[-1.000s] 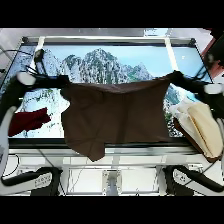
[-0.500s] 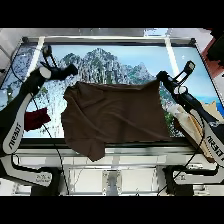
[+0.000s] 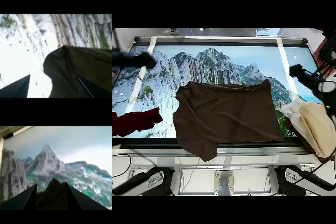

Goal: Fold the shirts.

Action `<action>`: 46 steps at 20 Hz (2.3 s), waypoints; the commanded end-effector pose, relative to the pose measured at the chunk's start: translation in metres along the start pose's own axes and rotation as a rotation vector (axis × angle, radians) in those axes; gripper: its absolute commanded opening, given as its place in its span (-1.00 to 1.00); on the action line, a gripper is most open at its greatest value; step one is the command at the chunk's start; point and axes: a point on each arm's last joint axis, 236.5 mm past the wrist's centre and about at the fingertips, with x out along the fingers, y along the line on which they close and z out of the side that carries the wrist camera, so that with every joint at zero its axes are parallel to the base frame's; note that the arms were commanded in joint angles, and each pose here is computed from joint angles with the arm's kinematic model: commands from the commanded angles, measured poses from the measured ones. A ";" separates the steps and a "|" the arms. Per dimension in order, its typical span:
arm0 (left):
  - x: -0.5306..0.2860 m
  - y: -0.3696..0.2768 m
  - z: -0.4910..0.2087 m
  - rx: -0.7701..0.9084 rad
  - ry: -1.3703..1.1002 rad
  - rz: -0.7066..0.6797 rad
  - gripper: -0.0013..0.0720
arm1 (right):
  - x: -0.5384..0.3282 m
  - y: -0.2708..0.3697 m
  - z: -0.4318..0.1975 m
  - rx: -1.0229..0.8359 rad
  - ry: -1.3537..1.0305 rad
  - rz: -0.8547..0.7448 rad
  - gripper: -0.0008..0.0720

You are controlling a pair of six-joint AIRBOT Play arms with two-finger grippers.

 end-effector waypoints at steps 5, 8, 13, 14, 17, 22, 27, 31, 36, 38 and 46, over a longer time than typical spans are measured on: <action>0.008 -0.023 -0.259 -0.498 0.314 -0.097 0.79 | -0.080 -0.059 -0.120 0.058 0.553 -0.055 0.20; 0.022 -0.053 -0.318 -0.688 0.446 -0.171 0.79 | -0.087 -0.055 -0.123 0.064 0.570 -0.044 0.20; 0.021 -0.058 -0.355 -0.687 0.562 -0.159 0.79 | -0.091 -0.035 -0.109 0.085 0.515 0.013 0.20; 0.018 -0.060 -0.363 -0.689 0.601 -0.160 0.79 | -0.093 -0.033 -0.107 0.083 0.506 0.018 0.20; 0.020 -0.064 -0.381 -0.703 0.691 -0.168 0.79 | -0.097 -0.028 -0.102 0.077 0.488 0.026 0.20; 0.043 -0.062 -0.381 -0.747 0.698 -0.174 0.79 | -0.097 -0.012 -0.100 0.118 0.485 0.085 0.20; 0.063 -0.076 -0.375 -0.814 0.710 -0.263 0.60 | -0.099 -0.004 -0.101 0.136 0.492 0.115 0.20; 0.065 -0.078 -0.375 -0.799 0.710 -0.285 -0.28 | -0.102 -0.001 -0.103 0.134 0.503 0.123 0.20; 0.065 -0.087 -0.366 -0.762 0.677 -0.355 -0.94 | -0.112 -0.004 -0.124 0.145 0.598 0.106 0.19; 0.065 -0.087 -0.366 -0.760 0.676 -0.356 -0.94 | -0.134 -0.016 -0.180 0.182 0.804 0.065 0.19; 0.066 -0.087 -0.365 -0.726 0.665 -0.364 -0.94 | -0.190 -0.022 -0.333 0.513 1.122 -0.047 0.20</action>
